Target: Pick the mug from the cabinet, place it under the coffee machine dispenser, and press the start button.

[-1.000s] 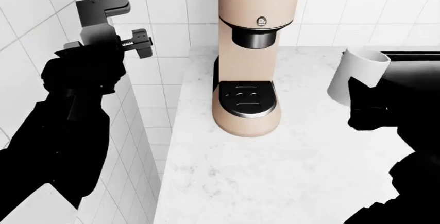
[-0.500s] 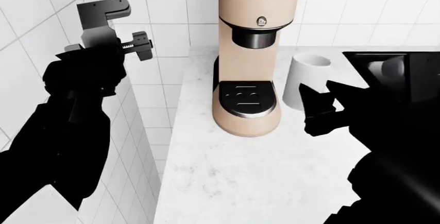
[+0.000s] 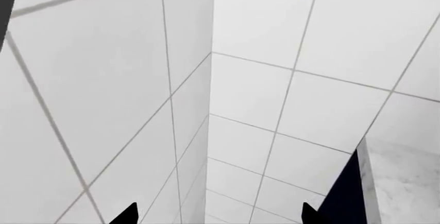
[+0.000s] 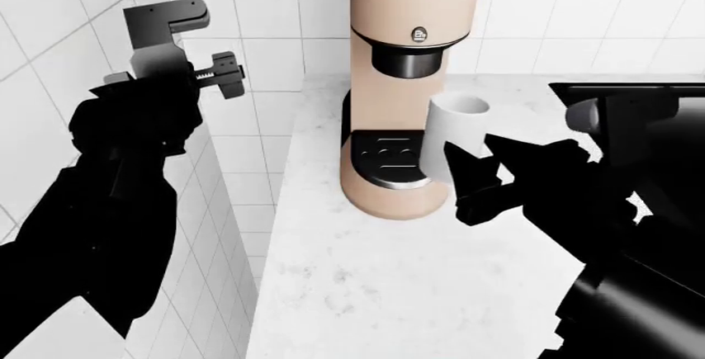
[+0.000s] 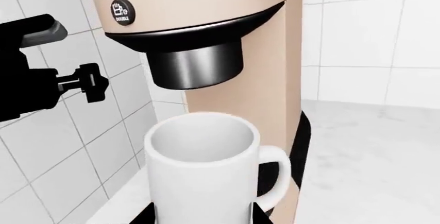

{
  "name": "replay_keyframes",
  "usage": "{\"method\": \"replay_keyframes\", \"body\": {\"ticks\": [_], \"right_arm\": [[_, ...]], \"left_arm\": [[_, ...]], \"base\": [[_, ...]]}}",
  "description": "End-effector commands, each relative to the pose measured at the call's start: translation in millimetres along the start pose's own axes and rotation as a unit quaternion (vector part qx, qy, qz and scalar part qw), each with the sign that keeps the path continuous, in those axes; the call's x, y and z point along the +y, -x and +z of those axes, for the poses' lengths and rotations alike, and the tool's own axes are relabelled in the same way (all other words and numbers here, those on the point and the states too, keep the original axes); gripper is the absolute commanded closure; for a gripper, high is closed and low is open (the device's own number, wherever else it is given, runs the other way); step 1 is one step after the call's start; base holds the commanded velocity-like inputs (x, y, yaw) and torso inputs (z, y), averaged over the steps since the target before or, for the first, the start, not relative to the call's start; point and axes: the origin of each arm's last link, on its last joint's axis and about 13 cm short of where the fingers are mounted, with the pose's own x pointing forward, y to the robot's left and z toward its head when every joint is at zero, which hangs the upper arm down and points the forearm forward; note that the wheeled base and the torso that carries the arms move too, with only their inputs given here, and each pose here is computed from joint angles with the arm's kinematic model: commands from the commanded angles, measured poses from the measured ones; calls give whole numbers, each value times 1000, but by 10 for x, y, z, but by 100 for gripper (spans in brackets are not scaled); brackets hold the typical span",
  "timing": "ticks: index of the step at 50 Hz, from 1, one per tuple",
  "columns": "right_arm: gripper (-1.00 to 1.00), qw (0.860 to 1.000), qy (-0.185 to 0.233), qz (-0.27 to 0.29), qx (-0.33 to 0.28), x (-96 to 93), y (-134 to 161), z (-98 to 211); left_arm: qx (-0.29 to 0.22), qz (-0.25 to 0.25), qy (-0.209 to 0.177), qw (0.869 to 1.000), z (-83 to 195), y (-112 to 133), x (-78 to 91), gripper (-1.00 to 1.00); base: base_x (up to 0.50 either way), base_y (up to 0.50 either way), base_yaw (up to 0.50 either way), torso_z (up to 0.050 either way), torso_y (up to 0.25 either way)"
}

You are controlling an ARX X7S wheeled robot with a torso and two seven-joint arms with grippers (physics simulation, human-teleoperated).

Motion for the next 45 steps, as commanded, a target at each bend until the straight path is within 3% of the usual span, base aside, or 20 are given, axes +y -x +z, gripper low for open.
{"method": "replay_keyframes", "body": {"ticks": [1, 21, 45], "right_arm": [[100, 1000, 3, 19, 4, 73, -99, -48], [100, 999, 12, 33, 21, 205, -317, -30], [100, 1000, 12, 9, 27, 137, -567, -35]], "left_arm": [[1, 0, 0, 1000, -6, -1, 1, -100], [3, 0, 1, 1000, -13, -3, 4, -100], [5, 3, 3, 1000, -31, -13, 27, -100]], "base": [[0, 0, 0, 0, 0], [0, 0, 0, 0, 0], [0, 0, 0, 0, 0]]}}
